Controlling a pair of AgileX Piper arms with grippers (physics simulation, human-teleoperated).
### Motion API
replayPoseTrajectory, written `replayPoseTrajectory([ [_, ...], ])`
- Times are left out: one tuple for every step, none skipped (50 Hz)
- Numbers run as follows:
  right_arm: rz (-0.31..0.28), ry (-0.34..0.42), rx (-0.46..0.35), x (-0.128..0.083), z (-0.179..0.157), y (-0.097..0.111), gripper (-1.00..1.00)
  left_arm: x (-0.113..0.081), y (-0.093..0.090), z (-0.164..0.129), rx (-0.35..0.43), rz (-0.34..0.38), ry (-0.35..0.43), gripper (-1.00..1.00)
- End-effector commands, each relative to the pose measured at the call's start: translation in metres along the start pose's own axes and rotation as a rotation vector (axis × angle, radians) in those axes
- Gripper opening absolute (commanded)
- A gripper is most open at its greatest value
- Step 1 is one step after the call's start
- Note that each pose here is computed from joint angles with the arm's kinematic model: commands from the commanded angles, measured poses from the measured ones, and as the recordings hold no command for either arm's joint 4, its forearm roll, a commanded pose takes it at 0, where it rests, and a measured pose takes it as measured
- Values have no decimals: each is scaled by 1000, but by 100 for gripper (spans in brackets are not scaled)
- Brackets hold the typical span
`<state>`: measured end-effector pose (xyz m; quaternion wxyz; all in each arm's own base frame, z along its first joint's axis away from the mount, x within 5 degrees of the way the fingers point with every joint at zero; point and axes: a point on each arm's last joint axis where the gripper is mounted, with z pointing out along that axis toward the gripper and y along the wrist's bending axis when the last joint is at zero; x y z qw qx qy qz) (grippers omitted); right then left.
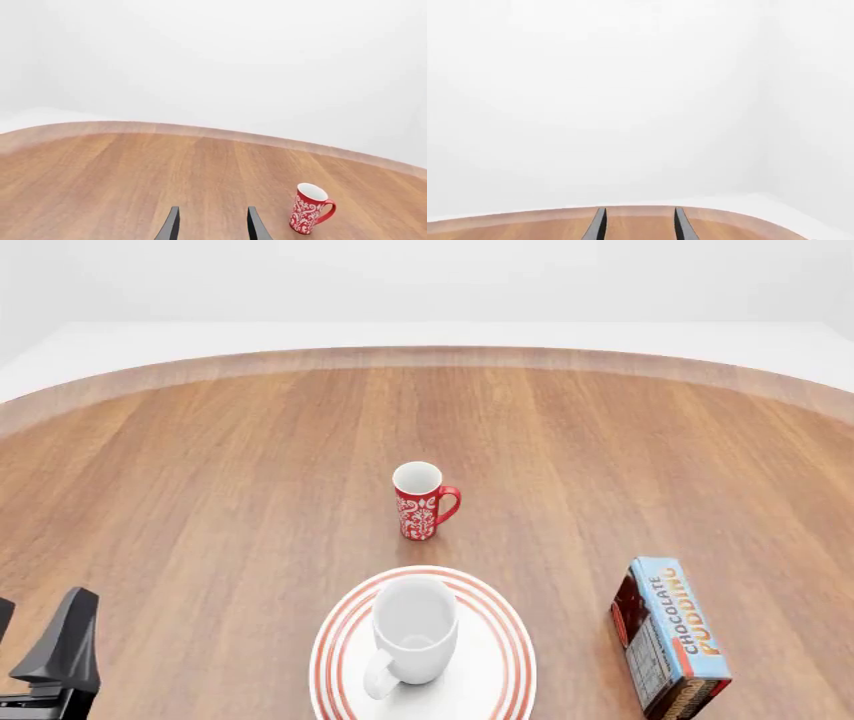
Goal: Pick up the white mug and put it on the plate, and put the chocolate pudding to the right of the plate.
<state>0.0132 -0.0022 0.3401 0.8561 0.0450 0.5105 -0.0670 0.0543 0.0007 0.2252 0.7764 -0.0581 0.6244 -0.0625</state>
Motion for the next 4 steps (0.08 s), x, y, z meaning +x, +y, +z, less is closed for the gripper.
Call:
replayPoseTrajectory([
  [-18,-121,51,-1,-3,-1,100,0,0,0,-8,15,-6,100],
  [-20,-143,58,-3,-3,-1,100,0,0,0,-9,16,-6,100],
  [-16,-153,62,-4,-4,-1,100,0,1,0,-9,20,-4,100],
  [-16,-153,62,-4,-4,-1,100,0,1,0,-9,20,-4,100],
])
